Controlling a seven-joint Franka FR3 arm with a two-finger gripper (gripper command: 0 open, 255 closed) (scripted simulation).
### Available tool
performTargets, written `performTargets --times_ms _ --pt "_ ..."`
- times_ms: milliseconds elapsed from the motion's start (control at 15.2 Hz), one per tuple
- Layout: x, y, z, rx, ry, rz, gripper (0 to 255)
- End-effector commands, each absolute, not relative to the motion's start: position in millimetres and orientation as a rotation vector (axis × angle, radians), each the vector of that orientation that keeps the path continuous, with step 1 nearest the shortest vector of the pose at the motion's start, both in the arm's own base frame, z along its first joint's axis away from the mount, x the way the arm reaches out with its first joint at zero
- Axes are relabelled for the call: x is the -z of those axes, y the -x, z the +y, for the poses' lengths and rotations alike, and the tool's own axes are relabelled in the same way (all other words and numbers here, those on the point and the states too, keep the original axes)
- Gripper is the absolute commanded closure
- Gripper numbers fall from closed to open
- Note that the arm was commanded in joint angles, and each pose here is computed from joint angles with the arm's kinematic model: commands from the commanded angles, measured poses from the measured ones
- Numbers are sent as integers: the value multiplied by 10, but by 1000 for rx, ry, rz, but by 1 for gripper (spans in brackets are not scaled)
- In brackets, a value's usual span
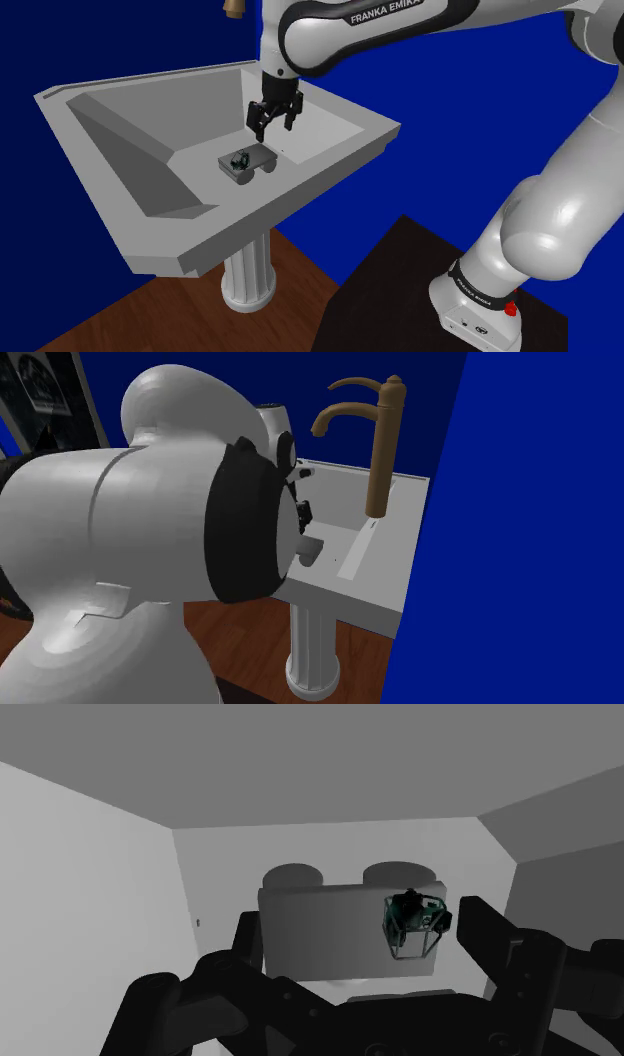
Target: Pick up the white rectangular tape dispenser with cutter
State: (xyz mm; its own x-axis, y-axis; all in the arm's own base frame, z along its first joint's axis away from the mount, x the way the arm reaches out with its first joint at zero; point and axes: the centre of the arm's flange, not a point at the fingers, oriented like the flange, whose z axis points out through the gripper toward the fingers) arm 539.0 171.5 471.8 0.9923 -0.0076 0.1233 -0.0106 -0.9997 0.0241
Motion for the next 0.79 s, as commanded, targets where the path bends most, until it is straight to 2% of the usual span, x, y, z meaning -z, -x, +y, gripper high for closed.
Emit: performTargets --times_ms 0,396,726 --pt "-4595 -5595 1867 -192 -3118 -25 0" --pt "-4257 -6175 2265 -188 -3138 -53 0" --pt "-4038 -6189 2275 -188 -3139 -54 0"
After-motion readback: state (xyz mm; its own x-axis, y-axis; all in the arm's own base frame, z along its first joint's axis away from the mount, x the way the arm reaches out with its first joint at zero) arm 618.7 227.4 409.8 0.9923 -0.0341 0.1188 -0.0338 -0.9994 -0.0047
